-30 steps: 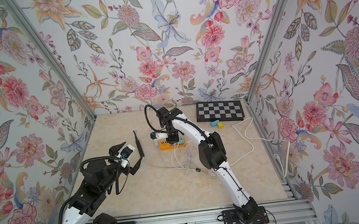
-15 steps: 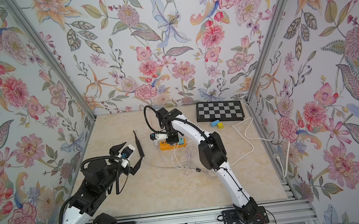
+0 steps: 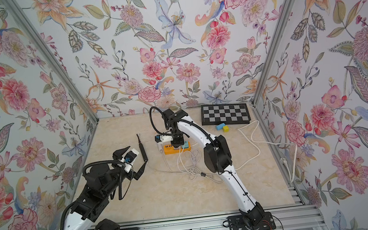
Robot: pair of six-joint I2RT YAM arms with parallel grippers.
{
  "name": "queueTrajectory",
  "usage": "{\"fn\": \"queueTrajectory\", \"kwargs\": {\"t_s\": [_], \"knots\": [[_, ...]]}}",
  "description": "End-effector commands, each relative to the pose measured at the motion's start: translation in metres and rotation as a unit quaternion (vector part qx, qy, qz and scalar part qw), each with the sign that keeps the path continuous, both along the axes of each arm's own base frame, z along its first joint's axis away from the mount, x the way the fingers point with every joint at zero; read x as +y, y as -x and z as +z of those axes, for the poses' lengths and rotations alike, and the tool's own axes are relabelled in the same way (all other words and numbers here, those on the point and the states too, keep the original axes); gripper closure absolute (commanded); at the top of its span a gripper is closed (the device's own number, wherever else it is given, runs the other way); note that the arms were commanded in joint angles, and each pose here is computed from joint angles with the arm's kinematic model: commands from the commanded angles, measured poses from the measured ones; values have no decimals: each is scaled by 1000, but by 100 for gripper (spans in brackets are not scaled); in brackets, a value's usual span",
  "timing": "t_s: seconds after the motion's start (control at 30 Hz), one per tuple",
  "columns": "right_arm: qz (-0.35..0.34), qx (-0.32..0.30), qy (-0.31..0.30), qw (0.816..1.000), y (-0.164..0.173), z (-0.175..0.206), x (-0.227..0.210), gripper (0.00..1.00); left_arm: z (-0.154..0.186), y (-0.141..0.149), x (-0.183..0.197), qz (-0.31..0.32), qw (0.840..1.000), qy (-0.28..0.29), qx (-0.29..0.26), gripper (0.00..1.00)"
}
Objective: Charge the electric toothbrush
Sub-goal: Insert the plug into the socket.
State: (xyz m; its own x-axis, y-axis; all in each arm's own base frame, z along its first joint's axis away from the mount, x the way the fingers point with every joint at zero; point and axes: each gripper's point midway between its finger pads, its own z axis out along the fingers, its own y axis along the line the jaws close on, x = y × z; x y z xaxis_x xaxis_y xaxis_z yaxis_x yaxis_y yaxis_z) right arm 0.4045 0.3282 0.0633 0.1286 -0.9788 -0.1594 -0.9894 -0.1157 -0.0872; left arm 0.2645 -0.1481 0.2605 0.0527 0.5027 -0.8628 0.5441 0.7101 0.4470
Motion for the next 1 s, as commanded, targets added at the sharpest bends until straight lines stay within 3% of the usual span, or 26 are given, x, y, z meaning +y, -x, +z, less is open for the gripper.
{"fn": "queueTrajectory", "kwargs": {"t_s": [0.0,0.13,0.23,0.27,0.33,0.47,0.63,0.8,0.97], "knots": [[18,45,106,993,9,-134,-26,83,-3,0,-1,-5,1000,5,0,1],[17,90,10,996,28,-115,16,83,-3,-1,-1,-6,1000,6,2,1],[18,46,61,997,14,-121,3,82,-4,0,-1,-6,1000,8,4,1],[18,24,77,997,7,-121,-2,79,-3,0,-1,-6,1000,8,3,1],[-3,14,54,998,2,-104,4,69,-5,0,0,-5,1000,6,3,1],[-18,-33,-18,999,-5,-33,38,50,-5,-3,3,-1,1000,9,3,1],[-16,-85,-60,994,-2,32,55,30,2,-2,3,2,999,32,6,1],[-33,-110,-130,985,4,94,68,15,27,-4,5,23,992,120,-2,1],[-130,-118,-261,949,-6,183,69,15,36,-26,30,129,953,274,19,1]]}}
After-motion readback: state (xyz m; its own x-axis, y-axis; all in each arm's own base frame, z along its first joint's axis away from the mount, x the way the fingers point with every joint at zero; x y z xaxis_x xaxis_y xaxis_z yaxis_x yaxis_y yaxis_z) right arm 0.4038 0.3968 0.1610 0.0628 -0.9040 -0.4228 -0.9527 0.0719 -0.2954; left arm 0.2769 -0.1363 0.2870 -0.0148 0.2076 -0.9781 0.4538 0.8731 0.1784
